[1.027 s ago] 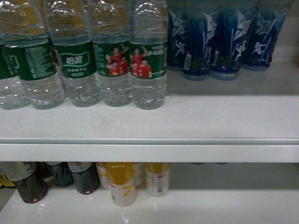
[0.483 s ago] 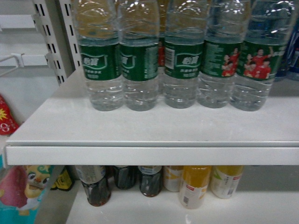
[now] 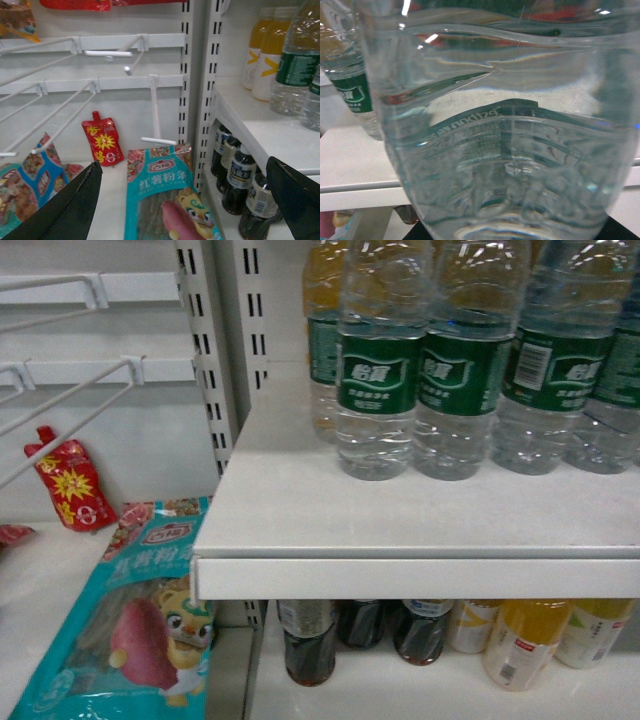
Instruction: Move water from second to third shelf
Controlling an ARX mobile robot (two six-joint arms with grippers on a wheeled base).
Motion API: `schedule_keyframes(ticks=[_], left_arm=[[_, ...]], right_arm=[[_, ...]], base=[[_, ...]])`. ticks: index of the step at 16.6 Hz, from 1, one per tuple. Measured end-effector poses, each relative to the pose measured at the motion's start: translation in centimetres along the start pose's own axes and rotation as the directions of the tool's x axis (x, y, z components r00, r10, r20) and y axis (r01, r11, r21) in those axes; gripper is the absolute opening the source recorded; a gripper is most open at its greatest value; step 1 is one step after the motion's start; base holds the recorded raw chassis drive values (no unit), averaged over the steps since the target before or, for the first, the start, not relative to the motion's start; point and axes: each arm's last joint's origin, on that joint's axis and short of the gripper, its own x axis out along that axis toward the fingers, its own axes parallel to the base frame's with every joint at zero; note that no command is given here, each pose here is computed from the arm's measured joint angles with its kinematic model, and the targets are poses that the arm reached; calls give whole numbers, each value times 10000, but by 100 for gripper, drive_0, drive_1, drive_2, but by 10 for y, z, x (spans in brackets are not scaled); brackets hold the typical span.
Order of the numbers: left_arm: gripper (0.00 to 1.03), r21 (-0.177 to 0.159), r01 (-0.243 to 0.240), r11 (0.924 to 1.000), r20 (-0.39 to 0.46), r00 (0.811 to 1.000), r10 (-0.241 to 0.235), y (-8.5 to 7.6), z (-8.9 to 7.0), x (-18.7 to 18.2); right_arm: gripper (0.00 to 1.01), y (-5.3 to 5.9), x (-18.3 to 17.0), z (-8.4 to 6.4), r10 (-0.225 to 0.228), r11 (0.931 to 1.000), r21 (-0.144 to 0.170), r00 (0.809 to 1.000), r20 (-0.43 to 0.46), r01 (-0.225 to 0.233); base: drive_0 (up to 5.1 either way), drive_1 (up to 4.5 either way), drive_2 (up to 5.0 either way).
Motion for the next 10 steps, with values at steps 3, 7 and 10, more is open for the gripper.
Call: schedule_keyframes(ticks=[3,7,10], left_arm=[[98,0,-65,10000,-42,10000,65,0,0,0],[98,0,-15,10000,-8,10000,15,0,0,0],[98,0,-8,10000,-11,10000,8,0,0,0]], right_arm=[[40,1,0,1,243,9997,4,9997,72,-243],[40,1,0,0,59,10000,1,10000,33,-59],[40,1,0,0,48,10000,-8,10000,-7,-48]], base=[[0,0,0],[0,0,0],[0,0,0]])
